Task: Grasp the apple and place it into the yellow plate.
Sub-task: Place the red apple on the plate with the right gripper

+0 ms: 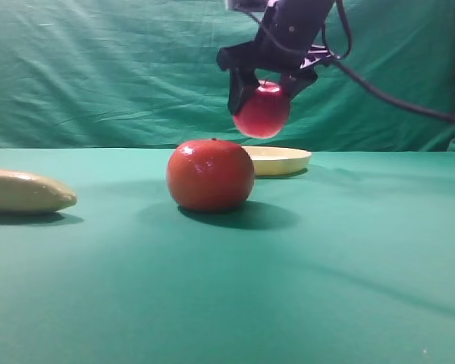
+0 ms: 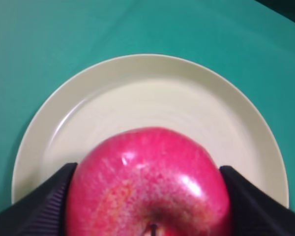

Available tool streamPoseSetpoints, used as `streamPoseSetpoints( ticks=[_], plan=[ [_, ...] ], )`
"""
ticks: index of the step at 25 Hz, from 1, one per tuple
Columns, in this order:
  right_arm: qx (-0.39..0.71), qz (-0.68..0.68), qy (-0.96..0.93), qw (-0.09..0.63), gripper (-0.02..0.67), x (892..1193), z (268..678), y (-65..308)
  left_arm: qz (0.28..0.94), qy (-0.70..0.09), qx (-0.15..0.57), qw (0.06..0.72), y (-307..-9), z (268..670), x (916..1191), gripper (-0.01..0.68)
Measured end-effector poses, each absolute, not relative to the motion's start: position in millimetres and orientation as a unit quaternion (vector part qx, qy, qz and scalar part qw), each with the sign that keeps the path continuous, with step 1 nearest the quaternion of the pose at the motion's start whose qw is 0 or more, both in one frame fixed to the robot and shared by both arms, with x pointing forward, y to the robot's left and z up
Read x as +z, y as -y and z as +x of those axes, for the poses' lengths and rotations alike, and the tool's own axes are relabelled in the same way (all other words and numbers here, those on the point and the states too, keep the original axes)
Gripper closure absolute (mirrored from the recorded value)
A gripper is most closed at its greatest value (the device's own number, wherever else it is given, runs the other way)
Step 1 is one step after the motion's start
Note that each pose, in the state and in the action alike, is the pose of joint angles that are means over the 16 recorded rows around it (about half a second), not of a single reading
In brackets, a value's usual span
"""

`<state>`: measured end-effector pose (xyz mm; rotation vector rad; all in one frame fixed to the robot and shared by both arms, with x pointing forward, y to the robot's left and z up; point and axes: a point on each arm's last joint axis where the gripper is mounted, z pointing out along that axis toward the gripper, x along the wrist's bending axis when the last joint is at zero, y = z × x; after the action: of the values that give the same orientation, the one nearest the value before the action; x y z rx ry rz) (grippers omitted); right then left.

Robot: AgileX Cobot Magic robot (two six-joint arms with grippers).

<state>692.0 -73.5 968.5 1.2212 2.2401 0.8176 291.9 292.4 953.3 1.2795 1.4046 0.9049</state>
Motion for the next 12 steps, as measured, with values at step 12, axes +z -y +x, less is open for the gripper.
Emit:
streamPoseSetpoints(
  ticks=[12],
  plan=[
    [0.315, 0.424, -0.806, 0.267, 0.127, 1039, 675, 84, 0.528, -0.580, 0.373, 0.496, -292, 292, 953, 0.516]
  ],
)
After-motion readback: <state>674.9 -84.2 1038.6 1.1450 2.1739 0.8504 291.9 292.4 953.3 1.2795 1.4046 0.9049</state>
